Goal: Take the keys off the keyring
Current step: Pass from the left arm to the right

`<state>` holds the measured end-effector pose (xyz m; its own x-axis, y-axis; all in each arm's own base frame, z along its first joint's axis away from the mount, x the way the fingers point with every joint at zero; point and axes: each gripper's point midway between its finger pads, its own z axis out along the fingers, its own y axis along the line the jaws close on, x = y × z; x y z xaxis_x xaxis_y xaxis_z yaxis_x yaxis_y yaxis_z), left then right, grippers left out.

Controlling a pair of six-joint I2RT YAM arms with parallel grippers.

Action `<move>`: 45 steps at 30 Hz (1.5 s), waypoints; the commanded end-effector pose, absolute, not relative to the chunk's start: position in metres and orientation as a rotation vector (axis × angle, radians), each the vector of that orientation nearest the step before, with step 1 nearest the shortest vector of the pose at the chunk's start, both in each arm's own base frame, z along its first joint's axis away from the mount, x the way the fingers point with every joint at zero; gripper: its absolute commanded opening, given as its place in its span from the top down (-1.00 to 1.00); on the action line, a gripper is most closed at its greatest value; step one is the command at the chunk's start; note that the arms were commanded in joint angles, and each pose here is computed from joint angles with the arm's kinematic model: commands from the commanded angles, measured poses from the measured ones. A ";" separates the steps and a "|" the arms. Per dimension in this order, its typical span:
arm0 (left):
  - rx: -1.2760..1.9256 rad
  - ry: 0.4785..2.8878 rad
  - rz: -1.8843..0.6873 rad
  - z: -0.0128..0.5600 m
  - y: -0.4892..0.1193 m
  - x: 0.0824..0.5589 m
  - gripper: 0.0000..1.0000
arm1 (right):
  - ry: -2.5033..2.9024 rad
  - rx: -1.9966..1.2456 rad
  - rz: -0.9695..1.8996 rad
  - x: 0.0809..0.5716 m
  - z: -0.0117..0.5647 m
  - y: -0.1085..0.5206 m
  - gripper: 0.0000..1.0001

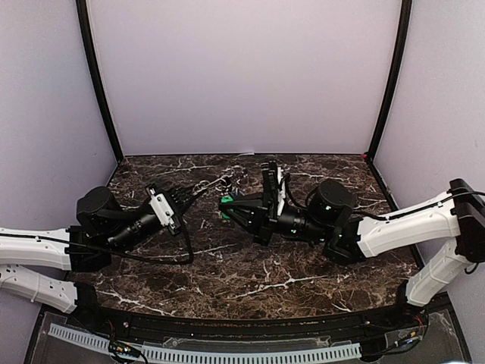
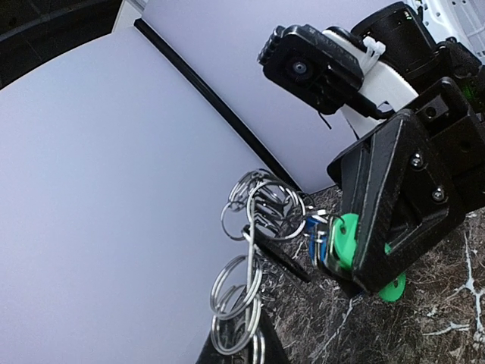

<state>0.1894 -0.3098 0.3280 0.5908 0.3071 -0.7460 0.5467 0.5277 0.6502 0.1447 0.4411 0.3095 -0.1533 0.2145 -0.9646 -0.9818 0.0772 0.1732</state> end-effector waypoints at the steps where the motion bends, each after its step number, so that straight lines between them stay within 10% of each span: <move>1: 0.890 1.035 -0.194 0.339 -0.294 0.198 1.00 | 1.218 -0.860 1.347 0.143 0.320 0.431 1.00; 38: 1.153 1.564 -0.825 0.141 -0.331 0.140 0.87 | 1.820 -0.882 1.261 0.147 0.192 0.419 1.00; 45: 1.121 1.556 -0.862 0.152 -0.329 0.138 0.18 | 1.824 -0.865 1.265 0.147 0.192 0.416 1.00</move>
